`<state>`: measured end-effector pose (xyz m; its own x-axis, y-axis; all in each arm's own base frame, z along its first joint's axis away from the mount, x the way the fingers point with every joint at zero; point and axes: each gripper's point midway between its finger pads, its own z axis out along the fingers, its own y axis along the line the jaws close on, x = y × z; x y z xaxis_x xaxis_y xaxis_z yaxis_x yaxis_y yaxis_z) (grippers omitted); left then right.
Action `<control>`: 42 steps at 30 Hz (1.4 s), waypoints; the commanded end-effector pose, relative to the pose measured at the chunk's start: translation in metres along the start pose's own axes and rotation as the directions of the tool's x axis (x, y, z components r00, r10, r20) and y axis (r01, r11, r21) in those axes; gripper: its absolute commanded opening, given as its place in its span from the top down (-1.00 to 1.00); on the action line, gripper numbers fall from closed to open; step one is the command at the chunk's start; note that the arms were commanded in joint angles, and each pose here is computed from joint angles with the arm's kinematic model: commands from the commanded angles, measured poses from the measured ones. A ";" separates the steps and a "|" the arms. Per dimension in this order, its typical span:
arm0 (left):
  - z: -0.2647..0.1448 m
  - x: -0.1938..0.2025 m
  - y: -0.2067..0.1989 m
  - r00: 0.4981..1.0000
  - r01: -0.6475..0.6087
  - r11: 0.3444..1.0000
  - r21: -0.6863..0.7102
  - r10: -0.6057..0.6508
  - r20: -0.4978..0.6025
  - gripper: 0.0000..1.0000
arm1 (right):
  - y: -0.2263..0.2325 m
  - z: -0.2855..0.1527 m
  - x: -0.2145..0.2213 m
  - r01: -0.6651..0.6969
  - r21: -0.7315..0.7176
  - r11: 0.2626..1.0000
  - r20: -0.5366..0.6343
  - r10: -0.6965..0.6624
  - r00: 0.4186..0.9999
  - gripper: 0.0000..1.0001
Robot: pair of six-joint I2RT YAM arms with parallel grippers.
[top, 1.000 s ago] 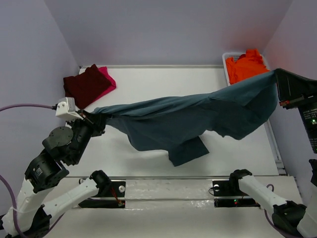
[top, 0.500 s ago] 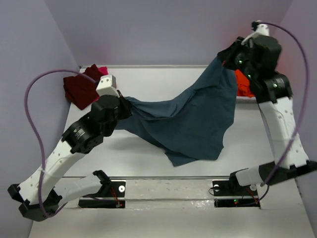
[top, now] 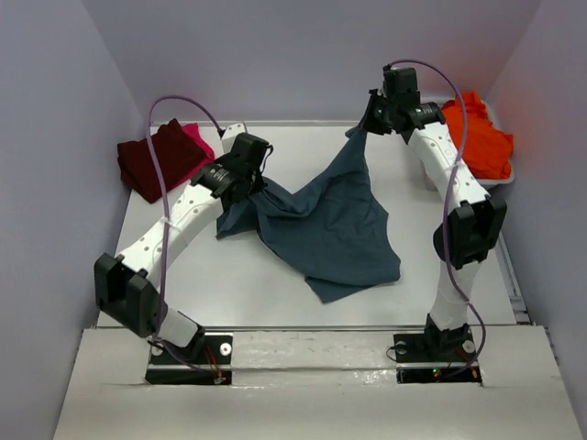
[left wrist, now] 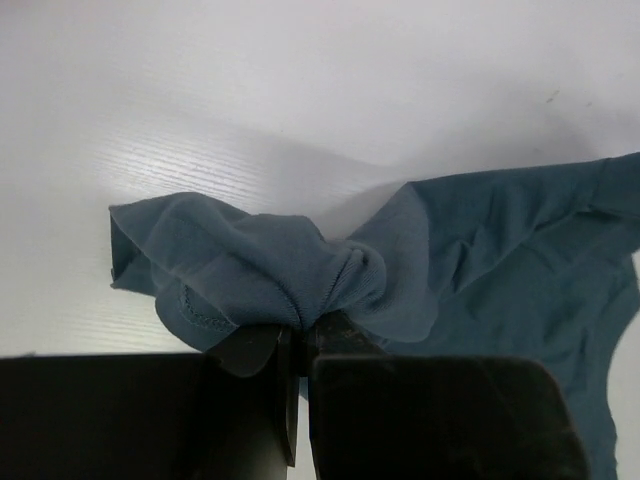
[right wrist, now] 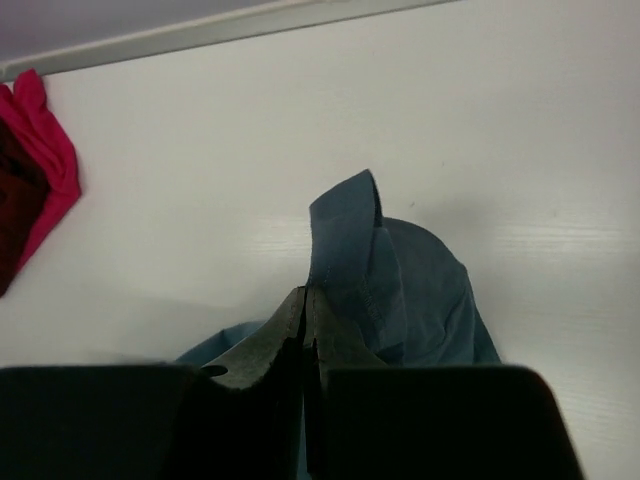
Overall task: Fold and stack the t-shirts
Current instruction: Flatten the tshirt out
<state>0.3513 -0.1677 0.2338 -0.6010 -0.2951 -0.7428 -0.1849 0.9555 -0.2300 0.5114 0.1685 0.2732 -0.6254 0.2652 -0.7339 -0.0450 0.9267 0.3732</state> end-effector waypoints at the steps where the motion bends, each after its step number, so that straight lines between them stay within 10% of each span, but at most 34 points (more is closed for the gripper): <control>1: 0.036 -0.021 -0.005 1.000 0.020 0.999 -0.037 -0.019 0.022 0.89 | 0.022 0.017 -0.045 0.044 -0.050 0.998 0.111 -0.039 0.993 0.86; 20: 0.155 -0.076 0.064 0.994 0.106 0.958 -0.268 -0.103 0.025 0.88 | -0.109 0.091 -0.073 -0.131 0.179 0.975 0.172 0.100 0.980 0.86; 23: 0.160 -0.079 0.067 0.994 0.106 0.965 -0.240 -0.104 0.022 -0.09 | -0.104 0.094 -0.074 -0.117 0.148 0.982 0.172 0.091 0.981 0.86; 26: 0.163 -0.078 0.066 0.995 0.101 0.967 -0.233 -0.100 0.019 -0.55 | -0.097 0.096 -0.074 -0.106 0.111 0.988 0.157 0.087 0.984 0.80; 27: 0.164 -0.078 0.065 0.995 0.100 0.968 -0.231 -0.098 0.017 -0.97 | -0.095 0.097 -0.072 -0.102 0.099 0.990 0.147 0.087 0.985 0.39; 29: 0.164 -0.079 0.064 0.995 0.100 0.969 -0.227 -0.098 0.019 -0.98 | -0.091 0.092 -0.074 -0.099 0.088 0.991 0.146 0.086 0.986 -0.28; 33: 0.155 -0.083 0.063 0.994 0.113 0.971 -0.211 -0.108 0.035 -0.98 | -0.079 0.076 -0.076 -0.091 0.044 0.995 0.135 0.084 0.987 -0.88; 42: 0.114 -0.035 0.076 0.992 0.098 0.973 -0.209 -0.113 -0.063 -0.98 | -0.015 0.017 0.010 -0.115 -0.065 0.991 -0.140 0.106 0.985 -0.52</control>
<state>0.4827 -0.0831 0.1495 -0.6293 -0.3870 -0.6739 -0.4136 0.9010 -0.1312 0.5833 0.1038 0.2054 -0.6673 0.3804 -0.6403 0.1079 0.9001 0.4222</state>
